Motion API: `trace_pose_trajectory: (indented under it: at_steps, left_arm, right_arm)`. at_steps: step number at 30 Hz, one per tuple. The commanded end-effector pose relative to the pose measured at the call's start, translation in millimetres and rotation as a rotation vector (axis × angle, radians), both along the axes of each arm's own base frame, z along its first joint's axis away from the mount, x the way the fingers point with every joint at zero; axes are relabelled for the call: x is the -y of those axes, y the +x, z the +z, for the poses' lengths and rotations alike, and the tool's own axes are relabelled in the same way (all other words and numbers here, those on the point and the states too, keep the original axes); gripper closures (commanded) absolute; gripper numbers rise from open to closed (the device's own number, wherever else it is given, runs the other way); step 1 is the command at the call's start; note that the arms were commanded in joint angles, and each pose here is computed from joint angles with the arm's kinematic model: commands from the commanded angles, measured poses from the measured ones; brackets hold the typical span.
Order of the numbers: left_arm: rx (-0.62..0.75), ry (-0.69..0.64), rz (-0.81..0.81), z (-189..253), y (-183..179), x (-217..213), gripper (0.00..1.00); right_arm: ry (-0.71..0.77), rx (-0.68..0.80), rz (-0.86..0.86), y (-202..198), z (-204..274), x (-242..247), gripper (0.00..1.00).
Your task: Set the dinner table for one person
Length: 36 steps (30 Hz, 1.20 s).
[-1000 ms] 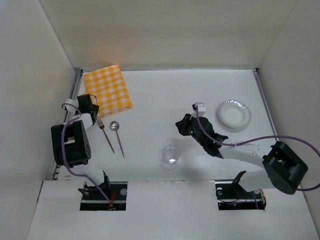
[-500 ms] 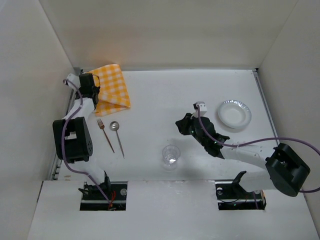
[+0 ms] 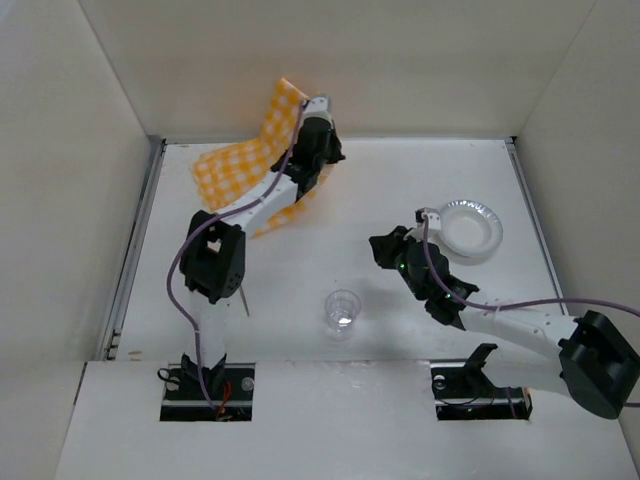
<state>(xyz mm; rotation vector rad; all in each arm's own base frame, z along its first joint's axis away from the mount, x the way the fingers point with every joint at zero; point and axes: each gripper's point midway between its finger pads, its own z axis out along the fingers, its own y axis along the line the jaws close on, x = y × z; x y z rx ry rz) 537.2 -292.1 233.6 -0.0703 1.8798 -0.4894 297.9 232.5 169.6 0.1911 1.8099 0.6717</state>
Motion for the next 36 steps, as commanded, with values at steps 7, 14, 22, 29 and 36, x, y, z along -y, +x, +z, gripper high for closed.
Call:
trace_pose_trajectory:
  at_steps: [7,14,22,29,36]
  left_arm:
    - [0.051,0.023,-0.267,-15.0,-10.4,97.7,0.60]
    - [0.074,-0.060,-0.011,9.2,-29.4,-3.1,0.46]
    - [-0.058,-0.146,0.403,-52.2,-92.3,-142.1,0.47]
    - [-0.194,-0.128,0.603,-109.4,-118.0,-220.9,0.48]
    - [-0.283,-0.171,0.748,-134.8,-126.0,-280.4,0.51]
  right_arm:
    - [0.114,0.049,-0.177,14.3,17.1,41.6,0.77]
    - [0.072,-0.003,-0.161,31.3,-6.9,37.8,0.40]
    - [0.171,-0.158,-0.213,81.5,-30.9,38.9,0.28]
    - [0.263,-0.329,-0.319,163.1,-73.5,27.2,0.33]
    - [0.285,-0.465,-0.394,205.1,-98.0,31.4,0.39]
